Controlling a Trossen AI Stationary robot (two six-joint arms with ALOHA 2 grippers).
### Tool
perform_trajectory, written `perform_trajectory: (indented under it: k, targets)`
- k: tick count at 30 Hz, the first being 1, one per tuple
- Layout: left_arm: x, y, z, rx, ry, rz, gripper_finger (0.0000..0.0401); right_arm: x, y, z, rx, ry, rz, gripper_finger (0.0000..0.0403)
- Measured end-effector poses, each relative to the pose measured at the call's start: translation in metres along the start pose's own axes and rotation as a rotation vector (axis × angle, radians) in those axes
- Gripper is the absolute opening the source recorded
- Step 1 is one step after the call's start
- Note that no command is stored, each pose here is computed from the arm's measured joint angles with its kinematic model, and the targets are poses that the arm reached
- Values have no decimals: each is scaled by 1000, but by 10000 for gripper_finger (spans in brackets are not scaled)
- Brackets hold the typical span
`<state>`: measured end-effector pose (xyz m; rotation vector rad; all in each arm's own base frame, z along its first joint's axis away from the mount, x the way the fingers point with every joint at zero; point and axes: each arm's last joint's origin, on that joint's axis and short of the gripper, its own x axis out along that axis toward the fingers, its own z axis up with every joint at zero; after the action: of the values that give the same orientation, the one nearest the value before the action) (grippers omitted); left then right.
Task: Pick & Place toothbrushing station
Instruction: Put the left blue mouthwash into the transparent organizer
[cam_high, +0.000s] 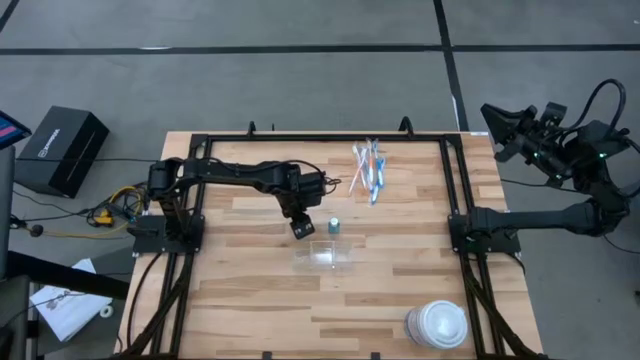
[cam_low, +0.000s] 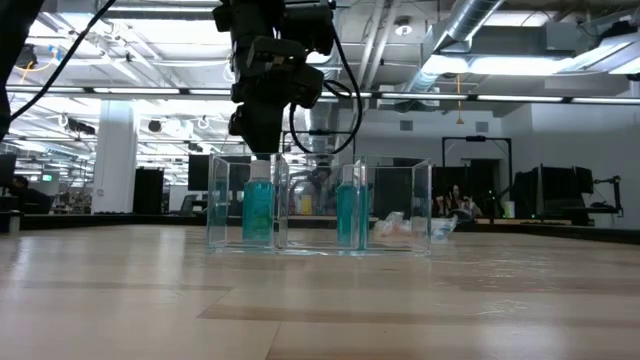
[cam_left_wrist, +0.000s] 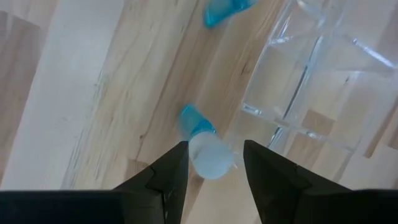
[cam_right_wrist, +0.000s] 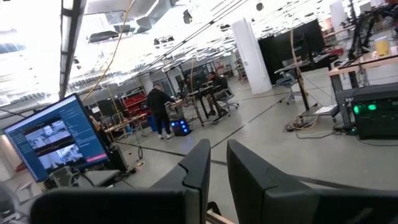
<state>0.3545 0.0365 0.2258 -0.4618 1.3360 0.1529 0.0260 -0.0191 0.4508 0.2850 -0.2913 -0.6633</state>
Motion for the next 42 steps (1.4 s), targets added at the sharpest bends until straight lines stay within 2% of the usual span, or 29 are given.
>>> perform_trajectory:
  k: [26,36,42]
  targets:
    - [15,1,-1,24,78,-15,148,0,0,0,-1,0,10,47]
    - [15,1,0,32,72,-17,100,0,0,0,-1,0,9,47]
    - [15,1,0,39,70,-18,102,0,0,0,-13,-1,10,47]
